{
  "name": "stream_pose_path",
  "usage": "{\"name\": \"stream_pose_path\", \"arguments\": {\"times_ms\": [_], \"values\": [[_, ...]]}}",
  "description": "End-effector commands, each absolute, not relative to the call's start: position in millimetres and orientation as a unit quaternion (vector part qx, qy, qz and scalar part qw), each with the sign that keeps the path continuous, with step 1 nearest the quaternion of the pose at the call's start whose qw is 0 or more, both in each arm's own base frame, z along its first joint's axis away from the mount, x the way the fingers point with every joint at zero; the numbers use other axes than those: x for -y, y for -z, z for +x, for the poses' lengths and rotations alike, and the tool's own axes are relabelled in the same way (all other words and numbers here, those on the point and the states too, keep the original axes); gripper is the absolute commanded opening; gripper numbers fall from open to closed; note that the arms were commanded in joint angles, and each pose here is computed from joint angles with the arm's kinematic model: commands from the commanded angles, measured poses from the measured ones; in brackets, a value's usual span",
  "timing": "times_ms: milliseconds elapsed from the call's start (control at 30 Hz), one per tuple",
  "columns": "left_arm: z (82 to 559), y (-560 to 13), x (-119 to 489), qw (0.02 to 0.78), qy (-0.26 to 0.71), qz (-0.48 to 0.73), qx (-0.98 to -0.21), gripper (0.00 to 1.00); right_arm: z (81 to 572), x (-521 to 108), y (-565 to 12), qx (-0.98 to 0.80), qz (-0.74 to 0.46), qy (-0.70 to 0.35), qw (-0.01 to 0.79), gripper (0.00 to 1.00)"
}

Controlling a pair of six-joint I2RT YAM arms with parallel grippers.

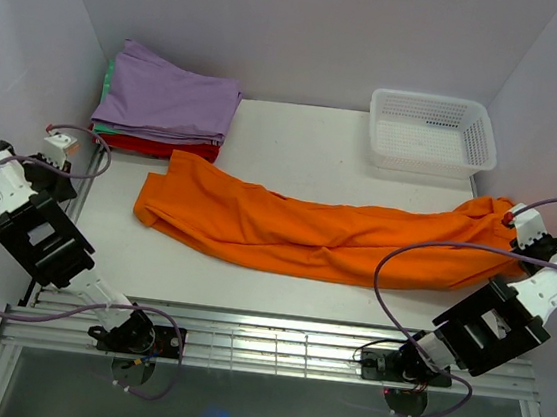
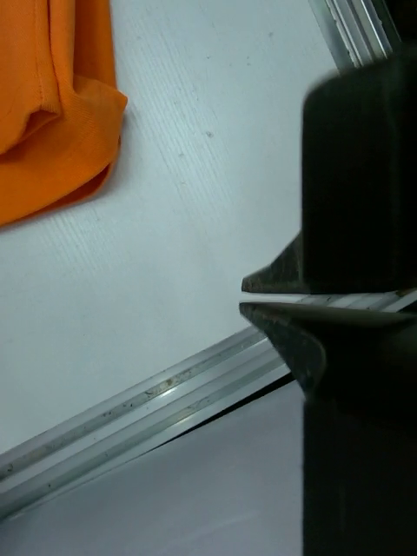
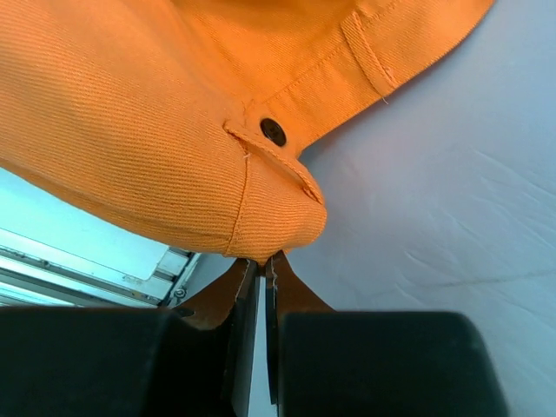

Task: Fold and stack the trousers
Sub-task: Flatten the trousers out

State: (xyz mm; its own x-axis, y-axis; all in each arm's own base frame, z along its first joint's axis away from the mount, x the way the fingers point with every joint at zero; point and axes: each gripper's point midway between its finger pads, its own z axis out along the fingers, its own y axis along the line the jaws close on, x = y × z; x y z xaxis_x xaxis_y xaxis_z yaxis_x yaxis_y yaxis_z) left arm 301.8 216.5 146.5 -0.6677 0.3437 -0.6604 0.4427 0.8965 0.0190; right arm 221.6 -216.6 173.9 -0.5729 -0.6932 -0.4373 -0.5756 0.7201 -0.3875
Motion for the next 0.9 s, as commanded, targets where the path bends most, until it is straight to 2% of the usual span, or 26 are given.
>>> {"name": "stream_pose_path", "arguments": {"times_ms": [0, 33, 100, 167, 367, 600, 867], "values": [[281, -147, -172, 0.342, 0.129, 0.264, -0.893, 0.25, 220, 204, -165, -0.891, -0.348, 0.073, 0.281, 0.08], [279, -145, -162, 0.340, 0.134, 0.271, -0.891, 0.36, 219, 204, -159, -0.893, -0.349, 0.075, 0.275, 0.08], [281, -135, -138, 0.336, 0.152, 0.292, -0.882, 0.74, 217, 205, -144, -0.899, -0.343, 0.082, 0.259, 0.08], [280, -120, -118, 0.331, 0.172, 0.272, -0.887, 0.80, 217, 205, -136, -0.907, -0.330, 0.077, 0.252, 0.08], [314, -92, -82, 0.336, 0.182, 0.263, -0.886, 0.81, 231, 216, -138, -0.926, -0.277, 0.067, 0.247, 0.08], [336, -52, -61, 0.288, 0.151, 0.264, -0.908, 0.80, 245, 222, -152, -0.939, -0.232, 0.033, 0.252, 0.08], [332, -13, -70, 0.214, 0.140, 0.231, -0.939, 0.65, 251, 223, -144, -0.949, -0.219, 0.024, 0.226, 0.08]]}}
